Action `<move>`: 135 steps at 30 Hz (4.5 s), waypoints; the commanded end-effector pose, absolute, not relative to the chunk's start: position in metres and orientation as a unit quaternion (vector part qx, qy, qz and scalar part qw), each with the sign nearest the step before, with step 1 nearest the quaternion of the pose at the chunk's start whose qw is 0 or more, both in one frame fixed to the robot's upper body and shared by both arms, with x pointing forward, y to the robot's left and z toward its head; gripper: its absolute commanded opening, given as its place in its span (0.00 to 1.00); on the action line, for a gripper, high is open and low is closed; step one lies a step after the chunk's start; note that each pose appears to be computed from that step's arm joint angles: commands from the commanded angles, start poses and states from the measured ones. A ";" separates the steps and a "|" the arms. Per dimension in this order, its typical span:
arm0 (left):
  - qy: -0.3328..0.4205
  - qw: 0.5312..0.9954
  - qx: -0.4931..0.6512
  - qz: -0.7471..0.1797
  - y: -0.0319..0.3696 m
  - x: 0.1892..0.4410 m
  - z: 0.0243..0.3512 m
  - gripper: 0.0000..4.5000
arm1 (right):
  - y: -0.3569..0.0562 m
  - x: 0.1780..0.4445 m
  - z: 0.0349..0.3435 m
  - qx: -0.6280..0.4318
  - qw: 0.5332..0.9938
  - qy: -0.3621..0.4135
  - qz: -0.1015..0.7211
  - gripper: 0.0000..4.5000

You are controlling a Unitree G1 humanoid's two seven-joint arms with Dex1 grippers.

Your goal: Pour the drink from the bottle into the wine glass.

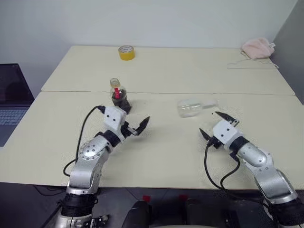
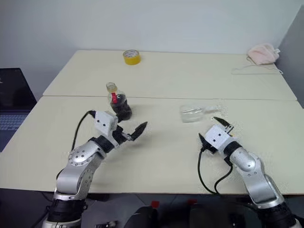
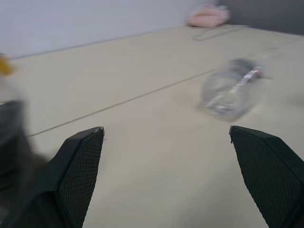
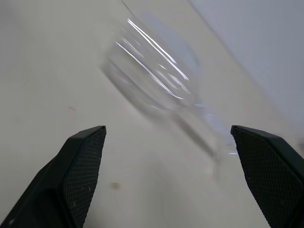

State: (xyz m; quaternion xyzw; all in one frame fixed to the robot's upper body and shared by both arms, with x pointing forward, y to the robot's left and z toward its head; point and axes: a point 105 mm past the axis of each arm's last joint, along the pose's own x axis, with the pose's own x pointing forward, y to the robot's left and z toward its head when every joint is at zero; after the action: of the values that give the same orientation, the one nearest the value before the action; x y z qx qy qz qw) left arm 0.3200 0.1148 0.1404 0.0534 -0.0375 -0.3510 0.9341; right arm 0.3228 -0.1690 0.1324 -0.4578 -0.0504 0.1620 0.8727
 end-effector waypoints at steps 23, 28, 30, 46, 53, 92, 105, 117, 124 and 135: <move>-0.034 0.862 0.053 -0.503 0.066 0.307 0.151 1.00 | -0.164 0.406 0.118 -0.706 0.698 -0.093 0.079 1.00; -0.037 0.865 0.054 -0.497 0.065 0.308 0.153 1.00 | -0.166 0.424 0.114 -0.705 0.702 -0.080 0.061 1.00; -0.038 0.865 0.055 -0.496 0.065 0.308 0.153 1.00 | -0.167 0.427 0.111 -0.701 0.707 -0.072 0.062 1.00; -0.042 0.874 0.046 -0.482 0.066 0.311 0.156 1.00 | -0.154 0.437 0.136 -0.677 0.724 -0.130 0.023 0.03; -0.041 0.879 0.025 -0.475 0.083 0.302 0.160 1.00 | -0.145 0.423 0.189 -0.589 0.784 -0.195 -0.002 0.03; -0.060 0.862 0.083 -0.496 0.145 0.266 0.191 1.00 | -0.033 0.340 0.109 -0.055 0.878 -0.065 0.471 0.03; -0.086 0.858 0.079 -0.499 0.137 0.268 0.208 1.00 | -0.028 0.339 0.103 -0.049 0.875 -0.054 0.478 0.03; -0.044 0.848 0.088 -0.521 0.139 0.260 0.193 1.00 | -0.026 0.336 0.099 -0.039 0.869 -0.036 0.492 0.03; -0.045 0.848 0.090 -0.521 0.139 0.261 0.195 1.00 | -0.027 0.335 0.096 -0.039 0.866 -0.026 0.497 0.19; -0.046 0.851 0.087 -0.516 0.138 0.262 0.196 1.00 | -0.027 0.336 0.098 -0.045 0.865 -0.030 0.498 0.97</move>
State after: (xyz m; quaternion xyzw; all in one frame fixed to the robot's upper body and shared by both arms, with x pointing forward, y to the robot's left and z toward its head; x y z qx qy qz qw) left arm 0.2659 0.1427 0.1854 0.0774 -0.0261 -0.5098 0.8564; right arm 0.3354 -0.0286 0.0878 -0.0425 -0.0105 0.4948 0.8679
